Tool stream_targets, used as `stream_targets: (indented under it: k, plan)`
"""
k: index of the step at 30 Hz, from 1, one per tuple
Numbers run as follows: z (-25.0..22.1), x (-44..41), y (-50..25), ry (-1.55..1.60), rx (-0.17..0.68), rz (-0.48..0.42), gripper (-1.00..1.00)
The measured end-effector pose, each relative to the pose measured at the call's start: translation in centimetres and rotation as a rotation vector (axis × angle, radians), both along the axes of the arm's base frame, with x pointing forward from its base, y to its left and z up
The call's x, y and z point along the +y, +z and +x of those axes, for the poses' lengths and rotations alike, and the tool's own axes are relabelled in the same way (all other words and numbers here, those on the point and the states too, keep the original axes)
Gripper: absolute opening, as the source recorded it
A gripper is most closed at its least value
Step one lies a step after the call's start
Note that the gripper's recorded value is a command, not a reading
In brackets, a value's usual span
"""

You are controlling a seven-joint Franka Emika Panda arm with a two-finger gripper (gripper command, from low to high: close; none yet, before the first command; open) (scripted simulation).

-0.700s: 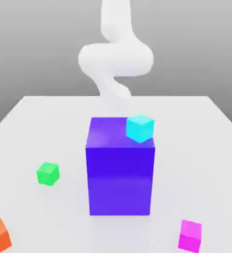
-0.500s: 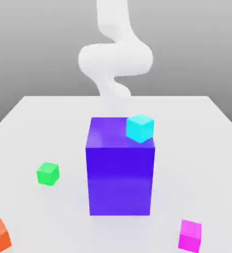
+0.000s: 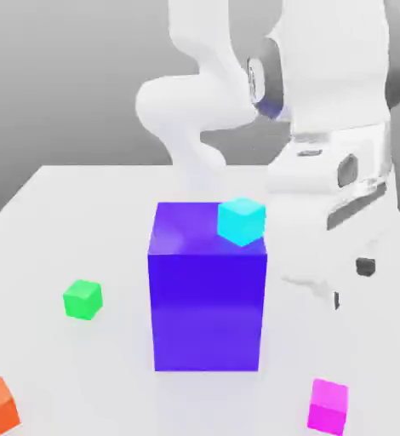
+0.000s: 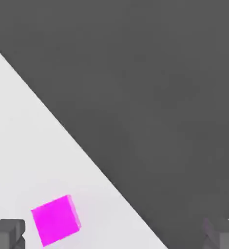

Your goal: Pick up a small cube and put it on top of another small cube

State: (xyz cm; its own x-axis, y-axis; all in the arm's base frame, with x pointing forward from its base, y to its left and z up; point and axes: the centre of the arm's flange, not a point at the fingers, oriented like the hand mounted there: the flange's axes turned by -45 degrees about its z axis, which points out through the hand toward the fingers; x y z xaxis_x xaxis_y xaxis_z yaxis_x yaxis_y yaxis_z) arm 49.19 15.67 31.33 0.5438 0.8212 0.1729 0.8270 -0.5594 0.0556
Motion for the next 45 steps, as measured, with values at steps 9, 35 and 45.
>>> stream_targets:
  k: [9,35,45]
  plan:
    - [-2.6,2.2,-14.9,0.262,0.124,-0.131,0.0]
    - [1.3,-17.8,-6.0,0.028,0.042,-0.302,-1.0]
    - [-13.8,-37.3,-3.5,-0.347,0.119,-0.297,-1.0]
